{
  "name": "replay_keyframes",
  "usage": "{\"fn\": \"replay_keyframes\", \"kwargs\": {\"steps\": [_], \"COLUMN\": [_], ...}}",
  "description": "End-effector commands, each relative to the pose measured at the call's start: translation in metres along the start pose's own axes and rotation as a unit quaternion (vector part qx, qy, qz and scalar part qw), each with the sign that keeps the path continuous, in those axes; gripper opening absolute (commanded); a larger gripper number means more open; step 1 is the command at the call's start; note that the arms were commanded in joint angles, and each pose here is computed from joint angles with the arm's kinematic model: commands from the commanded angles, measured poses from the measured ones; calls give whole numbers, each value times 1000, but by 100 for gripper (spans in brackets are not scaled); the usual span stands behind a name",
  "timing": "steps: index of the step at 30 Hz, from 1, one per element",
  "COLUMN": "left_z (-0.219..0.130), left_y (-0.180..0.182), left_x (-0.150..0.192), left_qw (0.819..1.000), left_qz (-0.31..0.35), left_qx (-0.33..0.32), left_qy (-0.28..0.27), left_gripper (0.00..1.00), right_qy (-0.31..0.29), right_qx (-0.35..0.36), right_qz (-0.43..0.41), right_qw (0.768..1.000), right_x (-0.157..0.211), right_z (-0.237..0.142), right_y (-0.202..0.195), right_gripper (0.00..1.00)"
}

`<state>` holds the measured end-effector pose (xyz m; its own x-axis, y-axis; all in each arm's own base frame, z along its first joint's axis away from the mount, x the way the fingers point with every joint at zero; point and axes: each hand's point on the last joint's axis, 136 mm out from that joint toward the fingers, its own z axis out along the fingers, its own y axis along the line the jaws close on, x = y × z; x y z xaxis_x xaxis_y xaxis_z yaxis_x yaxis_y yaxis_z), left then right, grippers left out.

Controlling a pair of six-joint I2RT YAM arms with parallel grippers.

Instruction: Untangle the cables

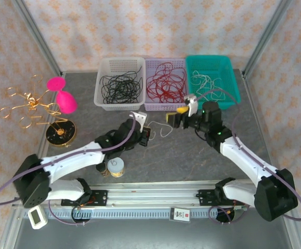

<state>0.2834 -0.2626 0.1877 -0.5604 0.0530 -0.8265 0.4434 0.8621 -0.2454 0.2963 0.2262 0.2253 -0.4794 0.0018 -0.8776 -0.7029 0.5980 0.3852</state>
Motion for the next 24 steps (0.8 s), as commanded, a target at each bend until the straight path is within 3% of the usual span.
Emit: {"fn": "replay_keyframes", "kwargs": {"steps": [1,6,12,15,20,21,22,24], "left_z": [-19,-32,-35,-36,-33,-33,-31,-28], "left_y": [-13,-20,-25,-21,-6,-3,0,4], "left_x": [-9,-26,-32,-31,-27,-27,-27,-27], "left_qw": [995,992,990,990,989,989,989,988], "left_qz": [96,117,129,135,147,147,148,148], "left_qx": [31,43,50,40,-4,-12,-22,-35], "left_qy": [8,-7,-6,0,16,18,21,24], "left_gripper": [0,0,0,0,0,0,4,23], "right_qy": [-28,34,89,76,34,28,20,5], "right_qx": [-144,-191,-198,-154,-30,-8,15,44], "right_qz": [-91,-85,-77,-83,-82,-81,-79,-77], "right_qw": [985,977,973,982,996,996,997,996], "right_x": [-7,11,30,22,-5,-10,-17,-28], "right_z": [-2,23,44,48,44,42,40,34], "right_y": [54,62,62,50,18,13,6,-1], "right_gripper": [82,77,51,36,0,0,0,0]}}
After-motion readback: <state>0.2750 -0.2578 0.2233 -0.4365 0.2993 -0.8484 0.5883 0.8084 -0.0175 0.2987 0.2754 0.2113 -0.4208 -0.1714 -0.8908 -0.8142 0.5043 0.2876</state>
